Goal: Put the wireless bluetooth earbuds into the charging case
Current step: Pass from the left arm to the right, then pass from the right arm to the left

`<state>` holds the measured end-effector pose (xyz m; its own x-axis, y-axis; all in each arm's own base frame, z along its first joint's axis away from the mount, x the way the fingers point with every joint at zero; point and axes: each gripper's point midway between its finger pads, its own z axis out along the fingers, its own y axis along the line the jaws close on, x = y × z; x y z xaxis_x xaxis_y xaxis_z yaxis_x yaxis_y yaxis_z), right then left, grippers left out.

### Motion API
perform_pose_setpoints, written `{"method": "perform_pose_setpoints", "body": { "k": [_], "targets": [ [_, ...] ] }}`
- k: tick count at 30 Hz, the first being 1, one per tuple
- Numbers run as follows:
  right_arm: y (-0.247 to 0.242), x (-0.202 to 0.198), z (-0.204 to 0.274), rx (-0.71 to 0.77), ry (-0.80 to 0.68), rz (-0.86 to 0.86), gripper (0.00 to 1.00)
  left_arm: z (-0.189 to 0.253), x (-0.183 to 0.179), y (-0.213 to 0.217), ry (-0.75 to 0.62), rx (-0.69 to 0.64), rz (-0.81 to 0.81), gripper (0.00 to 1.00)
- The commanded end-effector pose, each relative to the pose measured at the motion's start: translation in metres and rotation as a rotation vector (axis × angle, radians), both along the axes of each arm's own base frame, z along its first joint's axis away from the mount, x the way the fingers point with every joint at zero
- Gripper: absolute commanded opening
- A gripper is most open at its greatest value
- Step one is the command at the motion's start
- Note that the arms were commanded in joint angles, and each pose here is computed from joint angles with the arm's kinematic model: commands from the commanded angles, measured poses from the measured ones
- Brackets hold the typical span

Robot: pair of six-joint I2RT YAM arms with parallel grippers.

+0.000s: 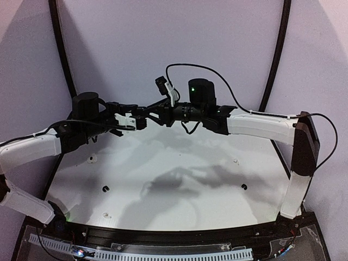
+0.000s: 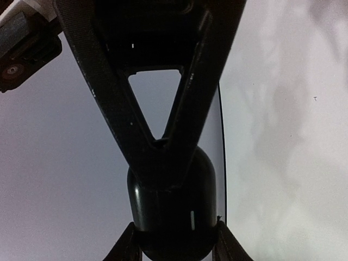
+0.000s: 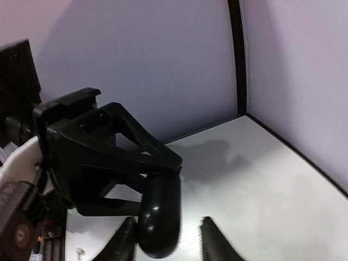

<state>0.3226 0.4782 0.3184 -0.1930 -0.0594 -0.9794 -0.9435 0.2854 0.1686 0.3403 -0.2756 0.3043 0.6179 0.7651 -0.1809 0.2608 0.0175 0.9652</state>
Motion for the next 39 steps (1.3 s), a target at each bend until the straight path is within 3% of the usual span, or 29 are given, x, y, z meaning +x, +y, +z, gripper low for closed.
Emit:
{"method": "perform_pose_setpoints", "body": {
  "k": [1, 4, 6, 10, 11, 12, 13, 14, 16, 18, 25, 28, 32, 39],
  "targets": [
    [0.005, 0.002, 0.019, 0.036, -0.069, -0.006, 0.32, 0.011, -0.007, 0.000, -0.043, -0.014, -0.013, 0.01],
    [0.007, 0.001, 0.019, 0.037, -0.080, 0.007, 0.17, 0.012, -0.008, -0.001, -0.048, -0.017, -0.019, 0.01],
    [0.008, 0.002, 0.018, 0.025, -0.077, 0.011, 0.02, 0.013, -0.008, -0.001, -0.053, -0.021, -0.018, 0.01],
    [0.006, 0.002, 0.016, 0.012, -0.091, 0.002, 0.00, 0.015, -0.009, -0.002, -0.050, -0.037, -0.015, 0.02],
    [0.004, 0.002, 0.018, 0.015, -0.095, -0.002, 0.00, 0.013, -0.010, -0.001, -0.032, -0.032, -0.018, 0.08],
    [0.001, 0.001, 0.021, 0.021, -0.104, -0.003, 0.00, 0.011, -0.013, -0.002, -0.007, -0.030, -0.031, 0.33],
    [-0.003, 0.001, 0.024, 0.031, -0.110, -0.004, 0.00, 0.007, -0.019, -0.003, 0.055, -0.021, -0.050, 0.50],
    [-0.008, 0.002, 0.028, 0.042, -0.116, -0.006, 0.00, 0.005, -0.022, -0.004, 0.097, -0.022, -0.060, 0.74],
    [-0.021, 0.003, 0.037, 0.071, -0.129, -0.008, 0.00, 0.003, -0.032, -0.005, 0.222, -0.032, -0.080, 0.94],
    [-0.035, 0.000, 0.049, 0.097, -0.158, -0.006, 0.00, 0.007, -0.046, -0.006, 0.345, -0.038, -0.112, 0.98],
    [-0.063, -0.034, 0.070, 0.098, -0.350, 0.121, 0.00, 0.039, -0.064, -0.006, 0.701, -0.179, -0.135, 0.99],
    [-0.072, -0.056, 0.077, 0.111, -0.432, 0.187, 0.00, 0.061, -0.068, -0.013, 0.856, -0.290, -0.163, 0.93],
    [-0.075, -0.060, 0.082, 0.111, -0.450, 0.184, 0.00, 0.080, -0.079, -0.025, 0.961, -0.349, -0.230, 0.84],
    [-0.072, -0.062, 0.087, 0.130, -0.435, 0.208, 0.00, 0.075, -0.081, -0.045, 1.114, -0.336, -0.228, 0.70]
  ]
}}
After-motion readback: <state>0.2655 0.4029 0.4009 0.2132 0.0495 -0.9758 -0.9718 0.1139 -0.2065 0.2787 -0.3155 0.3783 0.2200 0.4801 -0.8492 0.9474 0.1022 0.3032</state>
